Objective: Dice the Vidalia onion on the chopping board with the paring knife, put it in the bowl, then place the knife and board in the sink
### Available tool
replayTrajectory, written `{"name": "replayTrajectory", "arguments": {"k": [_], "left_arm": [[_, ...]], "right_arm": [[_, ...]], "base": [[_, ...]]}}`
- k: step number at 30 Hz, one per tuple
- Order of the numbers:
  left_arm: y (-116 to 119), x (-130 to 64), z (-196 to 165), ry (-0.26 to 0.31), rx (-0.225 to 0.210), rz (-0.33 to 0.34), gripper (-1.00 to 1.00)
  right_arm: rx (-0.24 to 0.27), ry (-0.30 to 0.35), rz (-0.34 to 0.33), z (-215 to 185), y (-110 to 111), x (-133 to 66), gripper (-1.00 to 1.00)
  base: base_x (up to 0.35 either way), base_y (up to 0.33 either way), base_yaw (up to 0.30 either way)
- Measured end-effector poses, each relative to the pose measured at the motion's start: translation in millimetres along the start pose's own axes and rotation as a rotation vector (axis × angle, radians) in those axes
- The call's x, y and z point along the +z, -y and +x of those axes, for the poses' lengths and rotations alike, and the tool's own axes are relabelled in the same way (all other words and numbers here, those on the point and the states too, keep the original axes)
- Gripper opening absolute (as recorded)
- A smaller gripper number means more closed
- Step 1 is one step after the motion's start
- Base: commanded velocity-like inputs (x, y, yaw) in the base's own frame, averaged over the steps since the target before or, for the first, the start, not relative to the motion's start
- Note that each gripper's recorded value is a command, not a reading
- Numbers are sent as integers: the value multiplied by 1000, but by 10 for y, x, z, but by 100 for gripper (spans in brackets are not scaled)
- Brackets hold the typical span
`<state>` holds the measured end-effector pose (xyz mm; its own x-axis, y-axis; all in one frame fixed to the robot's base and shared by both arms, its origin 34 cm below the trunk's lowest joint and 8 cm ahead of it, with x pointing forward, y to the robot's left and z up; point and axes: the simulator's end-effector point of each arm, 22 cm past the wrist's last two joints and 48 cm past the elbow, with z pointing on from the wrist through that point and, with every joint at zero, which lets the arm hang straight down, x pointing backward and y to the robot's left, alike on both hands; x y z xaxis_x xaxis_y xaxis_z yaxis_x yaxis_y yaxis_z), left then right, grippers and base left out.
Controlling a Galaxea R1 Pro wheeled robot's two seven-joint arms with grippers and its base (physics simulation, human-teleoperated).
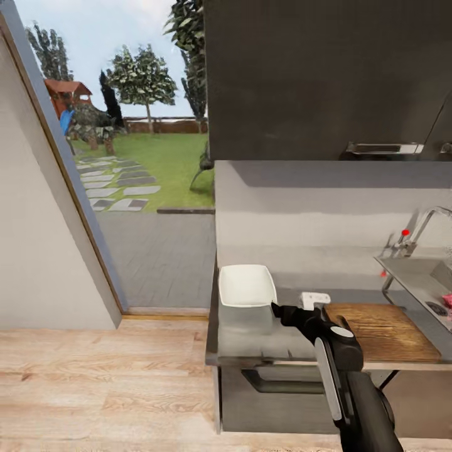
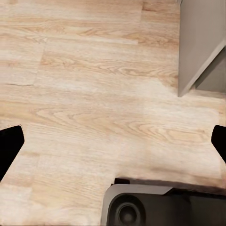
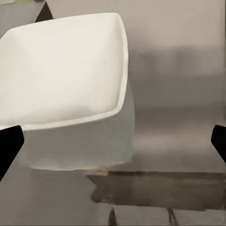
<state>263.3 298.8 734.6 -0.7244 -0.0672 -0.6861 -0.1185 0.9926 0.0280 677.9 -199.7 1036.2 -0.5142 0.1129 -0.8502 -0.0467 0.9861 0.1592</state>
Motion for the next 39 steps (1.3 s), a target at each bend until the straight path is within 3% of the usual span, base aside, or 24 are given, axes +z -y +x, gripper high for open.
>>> {"name": "replayTrajectory", "arguments": {"k": [11,28,35,39], "left_arm": [[0,1,-9,2,0,0,100],[-1,-3,-24,11,0,0,100],[-2,-11,14,4,0,-1,100],[13,-14,27,1,-3,1,100]], "right_arm": [[0,0,0,-1,1,-2,100],[2,-1,-9,0,-5,-6,100],[-4,5,27,-25,325,-40,100],[-59,23,42,-140,573,-111,100]], "base": [[-217,0,0],[-13,-20,0],[0,-103,0],[0,-121,0]]}}
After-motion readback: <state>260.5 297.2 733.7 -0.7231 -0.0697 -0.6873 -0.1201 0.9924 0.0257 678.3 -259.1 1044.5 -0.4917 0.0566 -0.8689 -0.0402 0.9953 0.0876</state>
